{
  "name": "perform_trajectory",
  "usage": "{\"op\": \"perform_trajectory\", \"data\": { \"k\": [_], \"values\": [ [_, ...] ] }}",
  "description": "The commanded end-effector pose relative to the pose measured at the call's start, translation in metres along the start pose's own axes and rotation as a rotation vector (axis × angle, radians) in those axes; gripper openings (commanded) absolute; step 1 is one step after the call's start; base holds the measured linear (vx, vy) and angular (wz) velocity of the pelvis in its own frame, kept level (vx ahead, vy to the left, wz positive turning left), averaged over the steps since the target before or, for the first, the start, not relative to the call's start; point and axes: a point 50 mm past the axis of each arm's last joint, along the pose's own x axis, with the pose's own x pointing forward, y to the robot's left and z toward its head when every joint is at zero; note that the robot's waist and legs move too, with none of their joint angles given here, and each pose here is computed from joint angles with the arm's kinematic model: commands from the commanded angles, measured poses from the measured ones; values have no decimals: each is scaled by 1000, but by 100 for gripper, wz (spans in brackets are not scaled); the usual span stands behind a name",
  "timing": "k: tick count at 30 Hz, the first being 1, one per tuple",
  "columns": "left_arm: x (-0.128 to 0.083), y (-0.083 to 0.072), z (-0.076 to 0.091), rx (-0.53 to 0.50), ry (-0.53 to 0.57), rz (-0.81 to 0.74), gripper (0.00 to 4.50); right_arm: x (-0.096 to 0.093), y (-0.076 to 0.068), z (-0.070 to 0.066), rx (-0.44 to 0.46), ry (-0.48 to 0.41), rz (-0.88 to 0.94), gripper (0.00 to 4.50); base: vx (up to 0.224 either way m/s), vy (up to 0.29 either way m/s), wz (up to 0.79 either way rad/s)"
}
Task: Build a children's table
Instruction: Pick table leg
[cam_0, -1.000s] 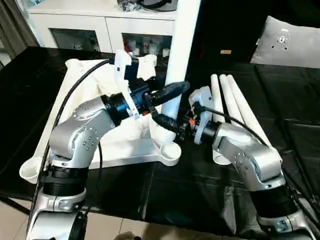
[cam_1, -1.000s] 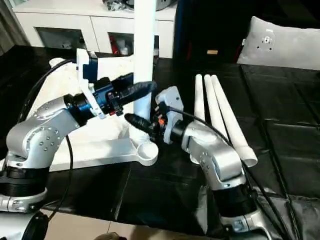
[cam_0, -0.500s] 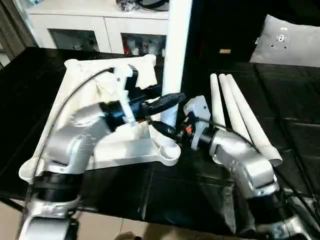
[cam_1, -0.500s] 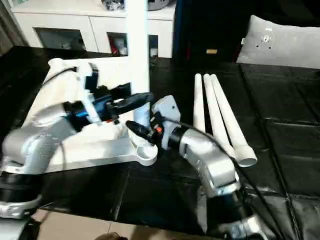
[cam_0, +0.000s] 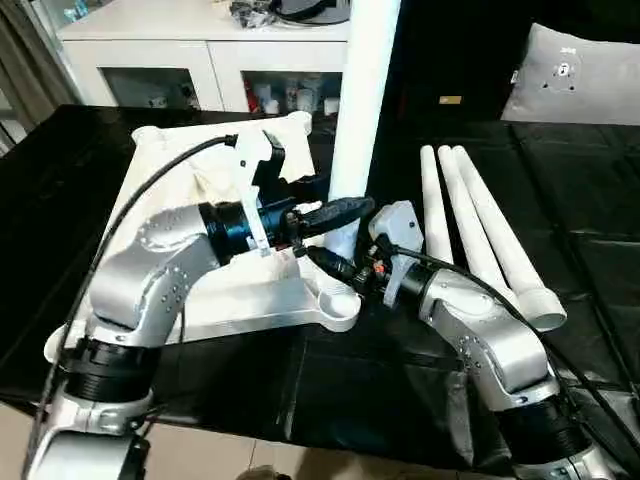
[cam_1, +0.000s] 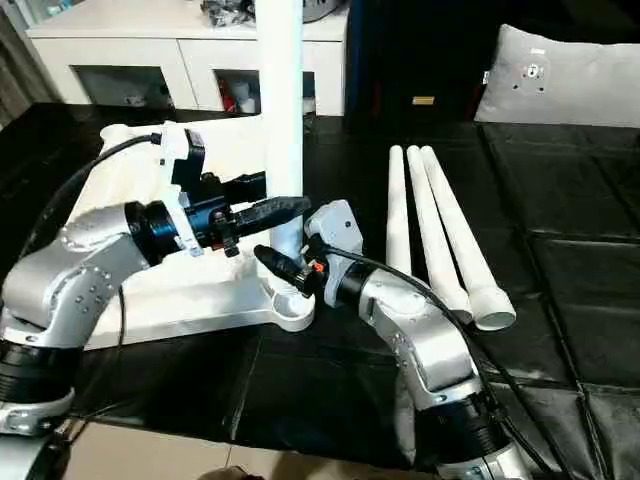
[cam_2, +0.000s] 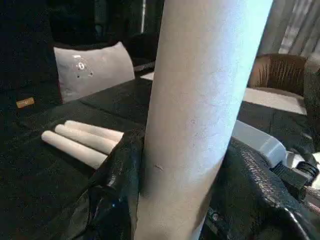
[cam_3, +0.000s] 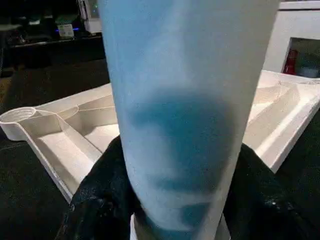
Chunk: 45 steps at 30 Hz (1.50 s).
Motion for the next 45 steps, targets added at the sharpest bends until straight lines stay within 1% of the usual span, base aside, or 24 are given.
{"op": "perform_trajectory", "data": {
  "k": [1, 3, 7, 11, 12, 15, 16, 18, 20, 22, 23, 25, 27, 31, 32, 33, 36, 37, 39, 40, 42, 43, 45],
  "values": [
    [10, -27, -4, -52, 4, -231, 266, -9, -24, 5, -10, -9, -155, 191, 0, 0, 0],
    [9, -26, -5, -54, 11, -224, 266, -9, -24, 5, -10, -11, -152, 191, 0, 0, 0],
    [5, -19, -11, -33, 42, -173, 266, -8, -24, 5, -12, -12, -145, 191, 0, 0, 0],
    [-3, -10, -20, -39, 63, -136, 266, -9, -25, 4, -17, -9, -140, 191, 0, 0, 0],
    [-6, -9, -25, -41, 79, -134, 266, -9, -26, 4, -18, -10, -137, 191, 0, 0, 0],
    [-11, -8, -29, -63, 80, -144, 265, -11, -27, 1, -23, -13, -131, 191, 0, 0, 0],
    [-12, -11, -28, -87, 64, -165, 272, -12, -27, 0, -26, -13, -124, 191, 0, 0, 0],
    [-12, -14, -27, -103, 51, -187, 307, -12, -28, 0, -27, -14, -128, 191, 0, 0, 0],
    [-12, -20, -24, -130, 30, -238, 315, -12, -30, -1, -28, -16, -132, 190, 0, 0, 0],
    [-12, -19, -24, -114, 29, -229, 319, -12, -30, -1, -33, -18, -126, 189, 0, 0, 0],
    [-12, -18, -24, -112, 29, -226, 328, -12, -30, 0, -33, -19, -125, 189, 0, 0, 0],
    [-12, -11, -25, -75, 28, -176, 328, -10, -30, 2, -40, -32, -116, 189, 0, 0, 0],
    [-12, -10, -25, -74, 25, -171, 343, -10, -30, 3, -41, -36, -115, 189, 0, 0, 0],
    [-21, -12, -23, -118, -27, -181, 382, -10, -31, 4, -44, -53, -131, 189, 0, 0, 0],
    [-22, -12, -23, -119, -30, -181, 382, -10, -31, 4, -44, -54, -133, 189, 0, 0, 0],
    [-26, -12, -23, -125, -31, -181, 401, -11, -32, 4, -45, -56, -139, 189, 0, 0, 0],
    [-34, -14, -23, -147, -28, -190, 422, -13, -32, 2, -27, -63, -159, 189, 0, 0, 0],
    [-39, -13, -25, -146, -19, -164, 430, -15, -33, 0, -20, -61, -169, 189, 0, 0, 0],
    [-41, -13, -26, -148, -15, -154, 445, -16, -34, 0, -16, -60, -174, 189, 0, 0, 0],
    [-44, -12, -27, -131, 5, -126, 445, -17, -34, -1, -17, -55, -183, 189, 0, 0, 0],
    [-51, -9, -36, -88, 76, -34, 450, -20, -36, 0, 0, -65, -222, 189, 0, 0, 0],
    [-56, -8, -46, -45, 140, 55, 450, -22, -38, 2, 33, -85, -268, 189, 0, 0, 0],
    [-59, -8, -50, -27, 163, 85, 450, -24, -37, 2, 56, -88, -290, 189, 0, 0, 0]
  ]
}}
